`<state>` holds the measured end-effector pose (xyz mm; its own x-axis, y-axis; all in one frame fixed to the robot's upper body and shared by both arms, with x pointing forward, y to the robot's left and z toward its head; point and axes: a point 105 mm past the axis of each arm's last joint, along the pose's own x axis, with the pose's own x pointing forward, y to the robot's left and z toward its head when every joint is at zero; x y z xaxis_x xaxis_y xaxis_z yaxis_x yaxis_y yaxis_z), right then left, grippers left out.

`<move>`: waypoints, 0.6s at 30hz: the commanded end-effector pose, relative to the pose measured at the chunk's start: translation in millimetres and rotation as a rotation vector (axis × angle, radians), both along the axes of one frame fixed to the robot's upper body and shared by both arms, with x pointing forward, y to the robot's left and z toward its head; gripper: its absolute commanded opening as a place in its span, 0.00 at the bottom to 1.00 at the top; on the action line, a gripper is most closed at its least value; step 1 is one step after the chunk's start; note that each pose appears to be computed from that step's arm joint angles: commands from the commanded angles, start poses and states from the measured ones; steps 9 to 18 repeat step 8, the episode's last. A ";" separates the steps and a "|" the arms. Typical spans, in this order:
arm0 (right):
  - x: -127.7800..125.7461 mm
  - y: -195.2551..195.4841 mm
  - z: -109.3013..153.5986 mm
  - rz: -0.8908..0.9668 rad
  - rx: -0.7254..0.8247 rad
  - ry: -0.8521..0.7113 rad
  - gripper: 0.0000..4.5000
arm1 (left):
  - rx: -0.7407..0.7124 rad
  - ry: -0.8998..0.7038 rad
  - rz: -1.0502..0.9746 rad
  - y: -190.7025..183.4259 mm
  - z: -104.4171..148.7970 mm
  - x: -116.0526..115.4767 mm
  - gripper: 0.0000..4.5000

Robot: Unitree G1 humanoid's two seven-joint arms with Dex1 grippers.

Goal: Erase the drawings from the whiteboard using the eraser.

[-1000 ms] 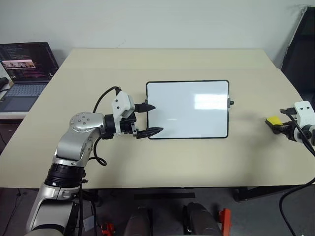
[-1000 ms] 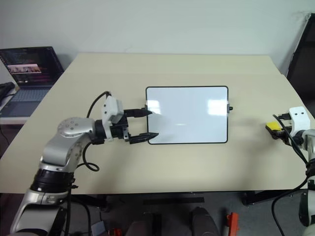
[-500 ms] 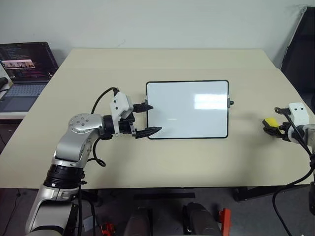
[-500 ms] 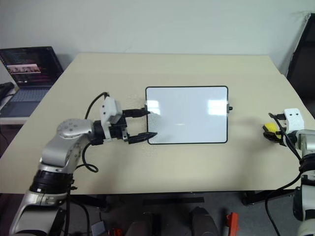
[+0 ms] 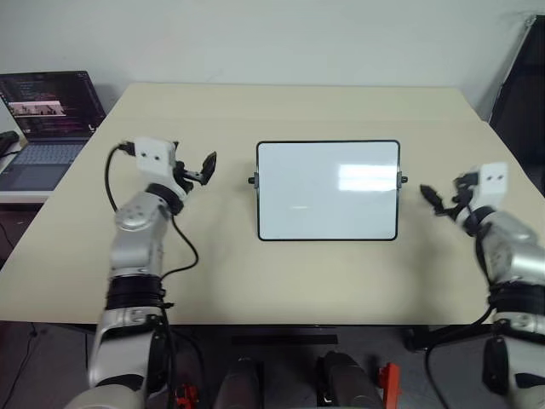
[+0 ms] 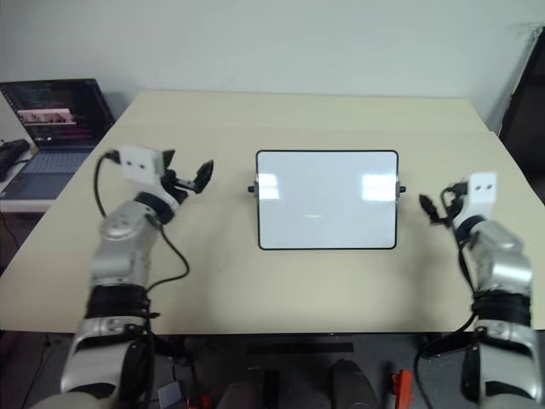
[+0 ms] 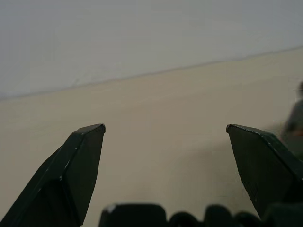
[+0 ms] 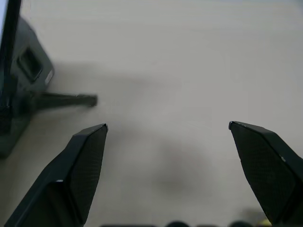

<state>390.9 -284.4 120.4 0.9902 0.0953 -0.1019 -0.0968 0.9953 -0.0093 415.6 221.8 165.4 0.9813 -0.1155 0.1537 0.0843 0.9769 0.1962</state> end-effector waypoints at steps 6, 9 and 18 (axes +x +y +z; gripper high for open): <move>5.9 -12.6 7.3 -0.138 0.018 -0.144 0.99 | 0.015 -0.047 0.105 -29.9 -25.8 10.3 1.00; 9.2 -4.3 5.0 -0.113 0.026 -0.140 0.99 | 0.019 -0.004 0.078 -36.8 -40.7 9.3 1.00; 9.2 -4.3 5.0 -0.113 0.026 -0.140 0.99 | 0.019 -0.004 0.078 -36.8 -40.7 9.3 1.00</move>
